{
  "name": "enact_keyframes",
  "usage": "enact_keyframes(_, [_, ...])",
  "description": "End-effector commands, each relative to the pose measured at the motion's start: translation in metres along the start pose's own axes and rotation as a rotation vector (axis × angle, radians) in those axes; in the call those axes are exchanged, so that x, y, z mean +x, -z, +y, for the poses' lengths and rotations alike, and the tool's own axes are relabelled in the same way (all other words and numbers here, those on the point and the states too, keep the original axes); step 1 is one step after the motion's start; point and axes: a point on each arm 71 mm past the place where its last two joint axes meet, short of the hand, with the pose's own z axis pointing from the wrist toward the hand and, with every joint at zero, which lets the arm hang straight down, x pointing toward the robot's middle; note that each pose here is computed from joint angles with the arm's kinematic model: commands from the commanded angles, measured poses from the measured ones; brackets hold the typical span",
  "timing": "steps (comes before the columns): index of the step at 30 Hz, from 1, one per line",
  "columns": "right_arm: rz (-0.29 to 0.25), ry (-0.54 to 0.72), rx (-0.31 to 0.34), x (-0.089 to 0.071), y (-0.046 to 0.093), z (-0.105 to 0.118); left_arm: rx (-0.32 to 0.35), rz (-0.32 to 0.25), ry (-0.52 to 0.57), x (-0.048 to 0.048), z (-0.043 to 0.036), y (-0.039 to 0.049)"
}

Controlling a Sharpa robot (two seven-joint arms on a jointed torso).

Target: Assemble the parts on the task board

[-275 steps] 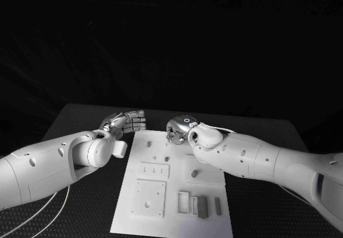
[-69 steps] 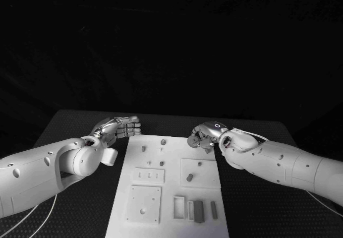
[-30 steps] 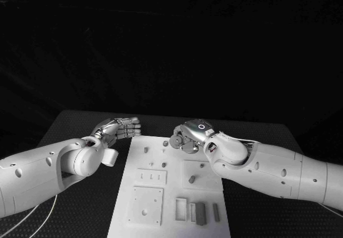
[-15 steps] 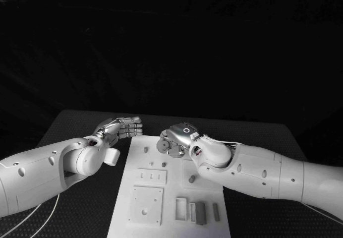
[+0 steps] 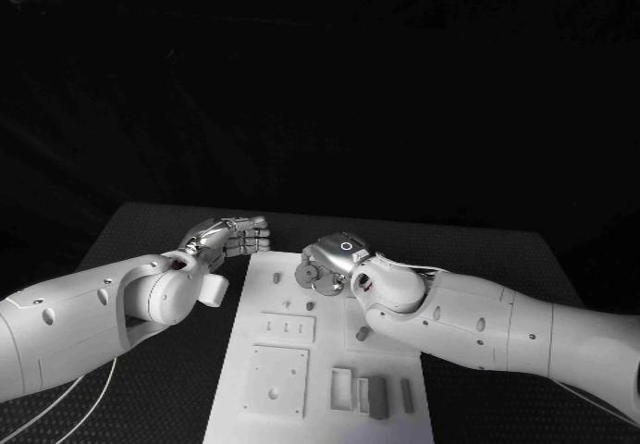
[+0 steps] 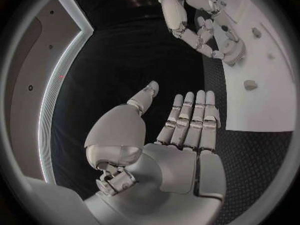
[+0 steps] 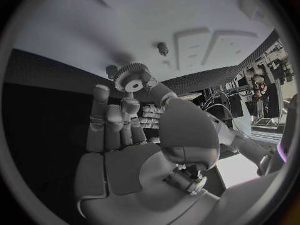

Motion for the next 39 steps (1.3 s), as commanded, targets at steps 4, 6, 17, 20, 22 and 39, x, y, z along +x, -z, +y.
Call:
enact_keyframes(4, [0.017,0.005,-0.014,0.002,-0.002,0.004,0.008,0.005,0.002,0.0023,-0.0014,-0.0007])
enact_keyframes(6, [0.019,0.006,-0.014,0.002,-0.003,0.004,0.008,0.006,0.002,0.0027,-0.0013,-0.0008])
enact_keyframes(17, [0.032,0.004,-0.008,0.007,-0.005,0.005,0.007,0.007,0.002,0.0028,-0.0013,-0.0008])
enact_keyframes(20, [0.034,-0.001,-0.006,0.009,-0.006,0.005,0.005,0.013,0.004,0.0030,-0.0012,-0.0006])
enact_keyframes(22, [0.036,-0.005,-0.006,0.011,-0.007,0.006,0.005,0.013,0.004,0.0028,-0.0012,-0.0006])
enact_keyframes(39, [0.058,-0.019,0.011,0.021,-0.009,0.002,0.005,0.011,0.004,0.0024,-0.0011,-0.0009])
